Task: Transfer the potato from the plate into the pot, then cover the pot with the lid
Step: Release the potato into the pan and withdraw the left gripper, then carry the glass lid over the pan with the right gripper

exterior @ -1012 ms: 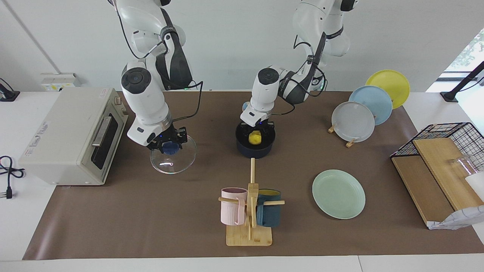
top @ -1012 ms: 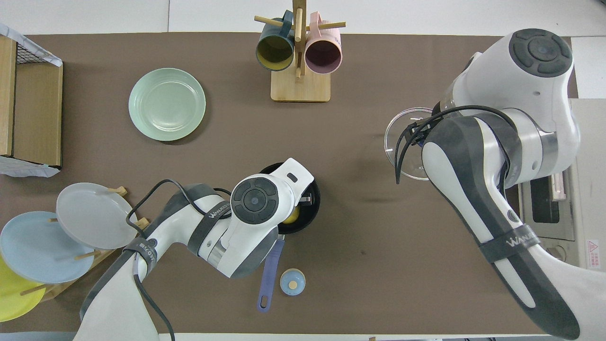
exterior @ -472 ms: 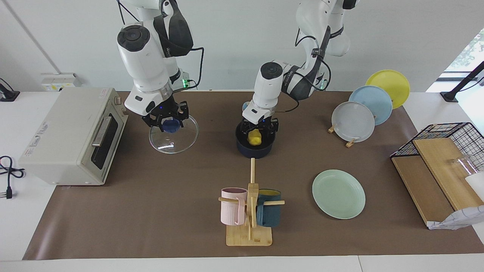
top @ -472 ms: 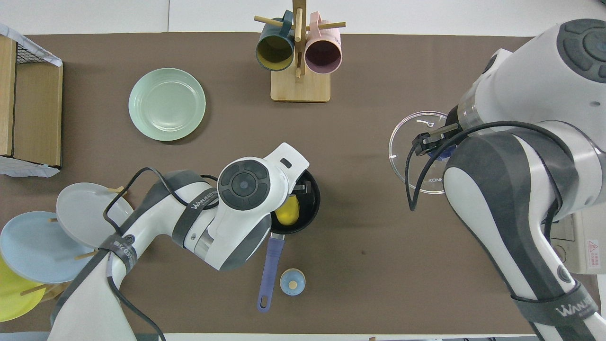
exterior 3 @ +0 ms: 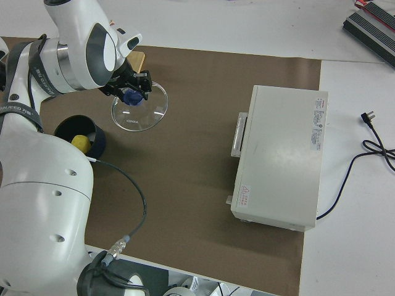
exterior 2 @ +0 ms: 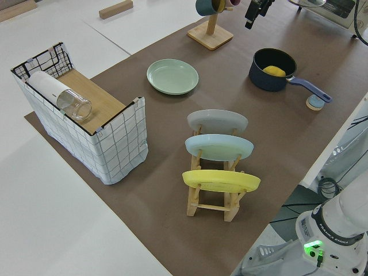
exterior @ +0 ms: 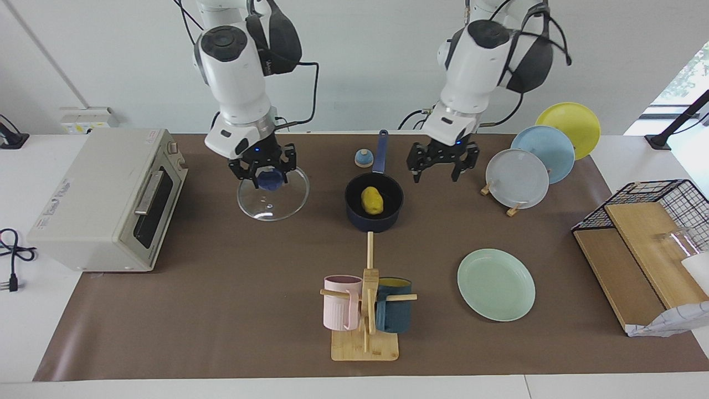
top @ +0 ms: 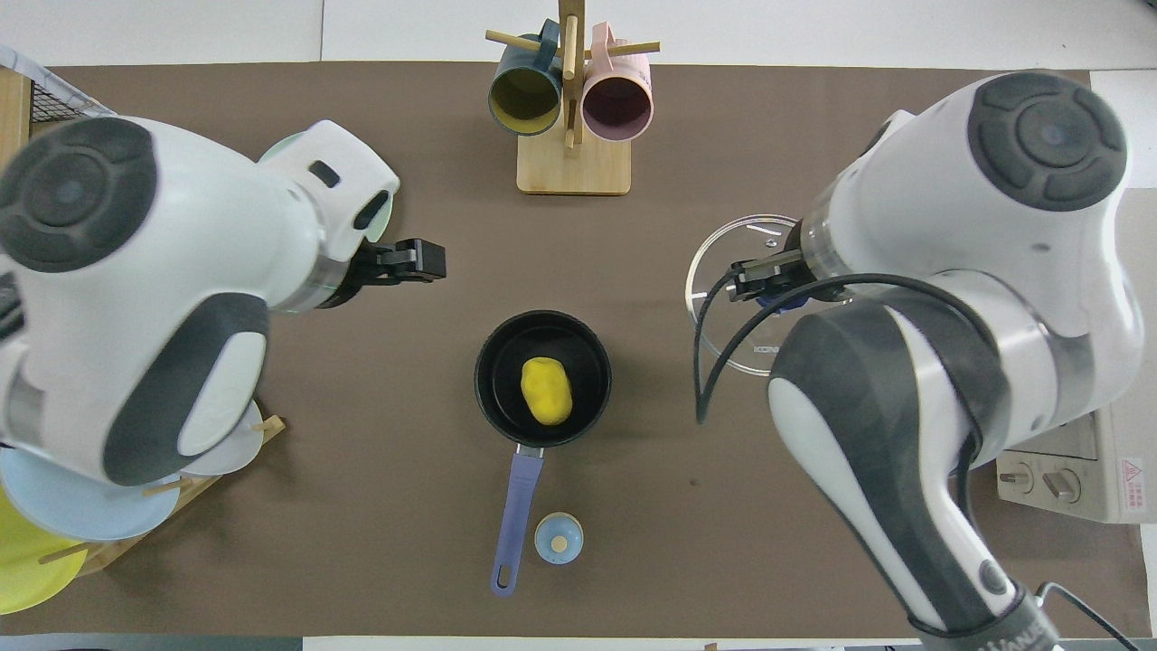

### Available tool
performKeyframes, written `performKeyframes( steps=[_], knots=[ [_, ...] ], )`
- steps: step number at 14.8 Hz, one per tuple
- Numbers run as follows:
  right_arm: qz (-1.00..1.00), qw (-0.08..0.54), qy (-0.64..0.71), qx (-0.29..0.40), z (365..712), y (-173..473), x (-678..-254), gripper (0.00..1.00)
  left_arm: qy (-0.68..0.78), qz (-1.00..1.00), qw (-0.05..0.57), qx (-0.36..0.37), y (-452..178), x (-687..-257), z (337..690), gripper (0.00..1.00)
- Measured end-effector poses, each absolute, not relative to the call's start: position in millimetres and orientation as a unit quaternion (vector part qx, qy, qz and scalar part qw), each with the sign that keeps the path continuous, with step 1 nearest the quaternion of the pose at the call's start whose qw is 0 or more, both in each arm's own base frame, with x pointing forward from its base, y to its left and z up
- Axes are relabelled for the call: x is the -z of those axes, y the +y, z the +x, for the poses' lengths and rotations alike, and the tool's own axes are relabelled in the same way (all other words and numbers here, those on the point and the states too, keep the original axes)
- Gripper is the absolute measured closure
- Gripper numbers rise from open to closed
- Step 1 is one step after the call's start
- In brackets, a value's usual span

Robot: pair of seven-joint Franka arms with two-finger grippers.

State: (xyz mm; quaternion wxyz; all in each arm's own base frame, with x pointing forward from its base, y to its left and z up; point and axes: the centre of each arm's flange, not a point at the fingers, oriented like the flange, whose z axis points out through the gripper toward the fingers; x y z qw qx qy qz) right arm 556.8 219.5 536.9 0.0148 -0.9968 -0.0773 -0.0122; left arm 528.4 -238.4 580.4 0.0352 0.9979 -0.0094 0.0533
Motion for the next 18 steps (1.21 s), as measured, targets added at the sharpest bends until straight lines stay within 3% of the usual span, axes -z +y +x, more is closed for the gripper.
performKeyframes(
  steps=[3, 7, 10, 18],
  knots=[
    [-0.999, 0.024, -0.041, 0.025, 534.0, 308.8, -520.3, 0.34, -0.034, 0.998, 0.023, -0.054, -151.9, -616.0, 536.9, 0.00],
    [-0.999, 0.021, -0.029, 0.021, 509.7, 392.9, -490.7, 0.34, -0.048, 0.998, 0.013, -0.041, -76.4, -619.2, 544.2, 0.00],
    [-0.999, -0.017, -0.034, 0.026, 494.0, 430.1, -459.2, 0.34, -0.046, 0.999, 0.012, -0.026, -70.6, -616.6, 541.9, 0.00],
    [-0.999, -0.007, -0.016, 0.036, 498.2, 441.3, -441.6, 0.34, -0.057, 0.998, 0.009, -0.003, -80.4, -637.7, 530.1, 0.00]
  ],
)
